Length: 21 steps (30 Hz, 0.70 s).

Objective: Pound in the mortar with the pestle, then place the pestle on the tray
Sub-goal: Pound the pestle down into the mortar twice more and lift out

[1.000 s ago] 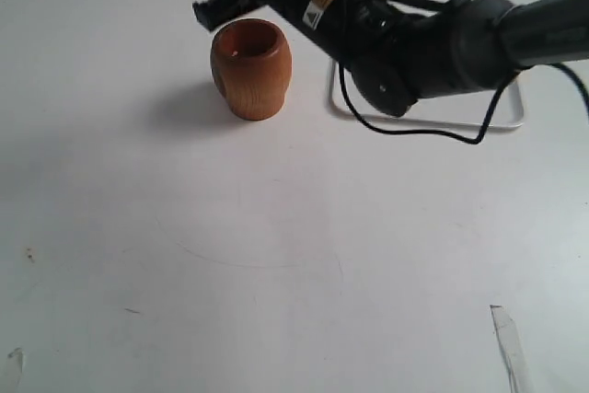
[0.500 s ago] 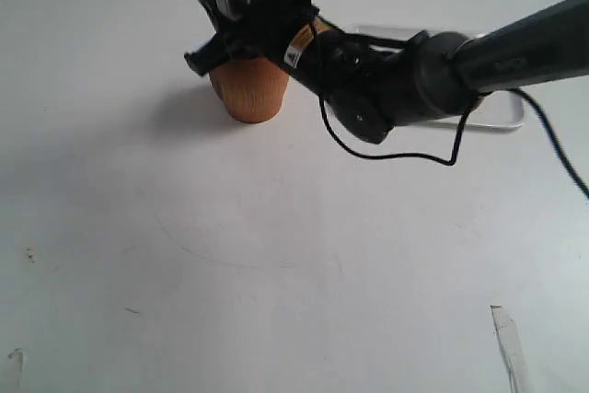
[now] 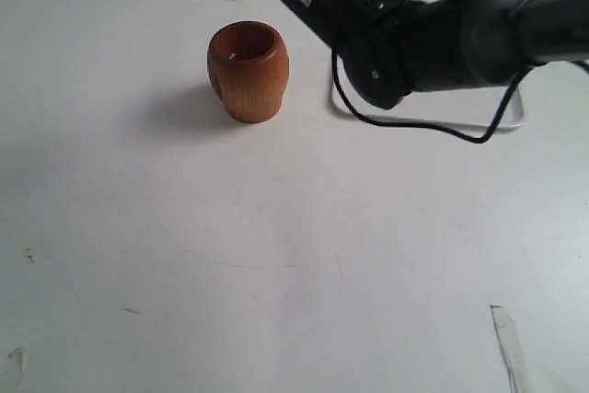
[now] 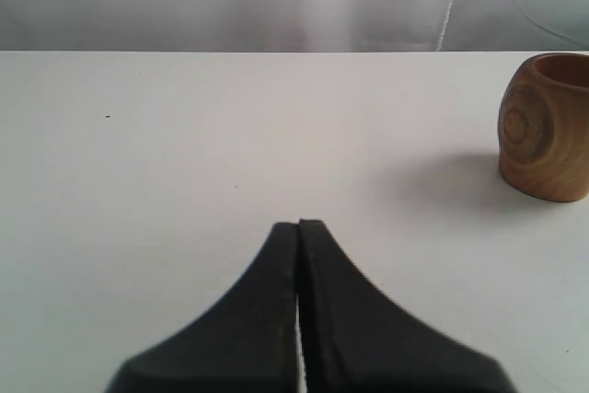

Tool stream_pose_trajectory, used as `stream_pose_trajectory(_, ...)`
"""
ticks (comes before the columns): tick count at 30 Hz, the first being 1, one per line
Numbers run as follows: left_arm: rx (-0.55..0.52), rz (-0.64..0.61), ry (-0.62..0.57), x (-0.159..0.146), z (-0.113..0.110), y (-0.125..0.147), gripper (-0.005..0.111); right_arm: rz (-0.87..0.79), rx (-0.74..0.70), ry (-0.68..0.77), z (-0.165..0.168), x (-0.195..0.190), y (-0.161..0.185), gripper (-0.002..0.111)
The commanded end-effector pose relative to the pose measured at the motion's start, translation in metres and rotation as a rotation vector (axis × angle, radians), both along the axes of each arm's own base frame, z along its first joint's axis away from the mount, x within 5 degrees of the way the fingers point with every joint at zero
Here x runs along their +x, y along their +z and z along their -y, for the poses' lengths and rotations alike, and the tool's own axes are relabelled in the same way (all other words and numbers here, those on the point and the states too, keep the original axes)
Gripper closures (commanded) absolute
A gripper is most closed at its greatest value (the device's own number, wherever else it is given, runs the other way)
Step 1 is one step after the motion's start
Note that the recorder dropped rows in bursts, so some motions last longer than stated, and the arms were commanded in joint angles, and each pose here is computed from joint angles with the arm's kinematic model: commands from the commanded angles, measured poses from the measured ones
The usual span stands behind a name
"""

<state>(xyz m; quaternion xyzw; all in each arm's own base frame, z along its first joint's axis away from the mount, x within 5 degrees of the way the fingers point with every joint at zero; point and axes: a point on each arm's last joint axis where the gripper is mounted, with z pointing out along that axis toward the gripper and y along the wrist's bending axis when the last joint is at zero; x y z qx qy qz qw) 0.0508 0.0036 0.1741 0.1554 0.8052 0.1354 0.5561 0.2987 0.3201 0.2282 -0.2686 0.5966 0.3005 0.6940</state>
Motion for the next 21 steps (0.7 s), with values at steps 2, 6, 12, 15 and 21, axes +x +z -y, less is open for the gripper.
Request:
stream_pose_trajectory(2,-0.015,0.004,-0.006,0.000,0.001,0.000,0.107,-0.186,-0.104,-0.033,-0.007,0.010,-0.086,0.108)
stream_pose_trajectory(6,-0.015,0.004,-0.006,0.000,0.001,0.000,0.107,-0.198,-0.114,-0.044,-0.007,0.011,-0.100,0.108)
stream_pose_trajectory(12,-0.015,0.004,-0.006,0.000,0.001,0.000,0.107,0.019,-0.008,-0.009,-0.002,0.001,-0.009,0.108)
stream_pose_trajectory(15,-0.015,0.004,-0.006,0.000,0.001,0.000,0.107,0.125,0.067,-0.015,0.010,-0.009,0.046,0.108)
stream_pose_trajectory(21,-0.015,0.004,-0.006,0.000,0.001,0.000,0.107,0.182,0.143,-0.024,0.025,-0.021,0.091,0.108)
